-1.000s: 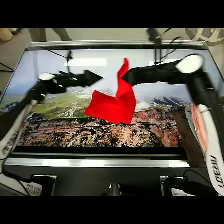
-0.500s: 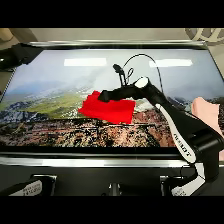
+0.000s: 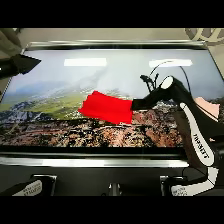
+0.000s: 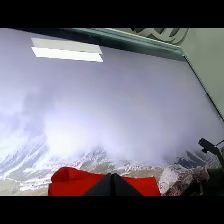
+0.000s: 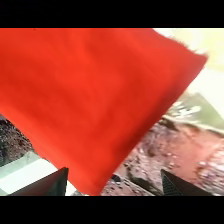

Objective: Fold the shirts.

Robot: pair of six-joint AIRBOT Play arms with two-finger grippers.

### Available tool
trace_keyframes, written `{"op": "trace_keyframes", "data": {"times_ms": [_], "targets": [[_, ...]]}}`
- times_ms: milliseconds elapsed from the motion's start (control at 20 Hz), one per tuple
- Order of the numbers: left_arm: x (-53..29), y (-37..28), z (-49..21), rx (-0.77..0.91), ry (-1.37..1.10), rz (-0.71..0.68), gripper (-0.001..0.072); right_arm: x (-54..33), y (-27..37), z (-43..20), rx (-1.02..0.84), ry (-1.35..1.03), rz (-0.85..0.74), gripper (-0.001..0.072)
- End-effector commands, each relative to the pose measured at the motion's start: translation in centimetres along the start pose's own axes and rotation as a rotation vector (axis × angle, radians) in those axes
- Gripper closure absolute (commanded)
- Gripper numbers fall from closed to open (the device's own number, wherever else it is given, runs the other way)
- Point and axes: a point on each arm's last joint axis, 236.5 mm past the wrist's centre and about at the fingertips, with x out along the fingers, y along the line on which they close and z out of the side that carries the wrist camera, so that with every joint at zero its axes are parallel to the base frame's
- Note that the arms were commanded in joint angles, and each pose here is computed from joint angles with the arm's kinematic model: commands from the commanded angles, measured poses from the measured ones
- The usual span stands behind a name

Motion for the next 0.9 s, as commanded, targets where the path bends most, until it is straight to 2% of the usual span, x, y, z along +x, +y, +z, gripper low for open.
{"op": "trace_keyframes", "data": {"times_ms": [0, 100, 150, 200, 250, 300, 450, 650, 850], "targets": [[1.0, 1.0, -2.9, -0.095, 0.066, -0.003, 0.0667, 4.4, 1.8, 0.2, 0.092, -0.065, 0.057, 0.0065], [1.1, 1.0, -4.0, -0.11, 0.097, -0.014, 0.0667, 5.7, 2.7, 1.1, 0.133, -0.098, 0.095, 0.0059], [1.1, 0.8, -4.1, -0.12, 0.102, -0.018, 0.0667, 5.9, 2.6, 1.7, 0.153, -0.119, 0.1, 0.012], [1.1, 0.6, -4.0, -0.125, 0.099, -0.022, 0.0667, 5.9, 2.6, 2.2, 0.167, -0.14, 0.105, 0.0275], [1.0, 0.4, -3.8, -0.127, 0.094, -0.028, 0.0667, 5.5, 2.4, 2.7, 0.177, -0.162, 0.108, 0.0464], [1.0, 0.2, -3.7, -0.131, 0.089, -0.035, 0.0667, 5.0, 2.5, 3.1, 0.184, -0.178, 0.121, 0.0704], [1.0, 0.0, -3.6, -0.137, 0.086, -0.039, 0.0667, -0.4, 2.1, 5.8, 0.069, -0.295, 0.139, 0.07], [1.0, 0.0, -3.6, -0.137, 0.085, -0.04, 0.0667, -16.0, -2.4, 8.7, 0.037, -0.541, 0.077, 0.07], [1.1, -0.2, -3.7, -0.135, 0.089, -0.043, 0.0666, -28.1, -8.4, 4.7, 0.102, -0.664, -0.062, 0.07]]}}
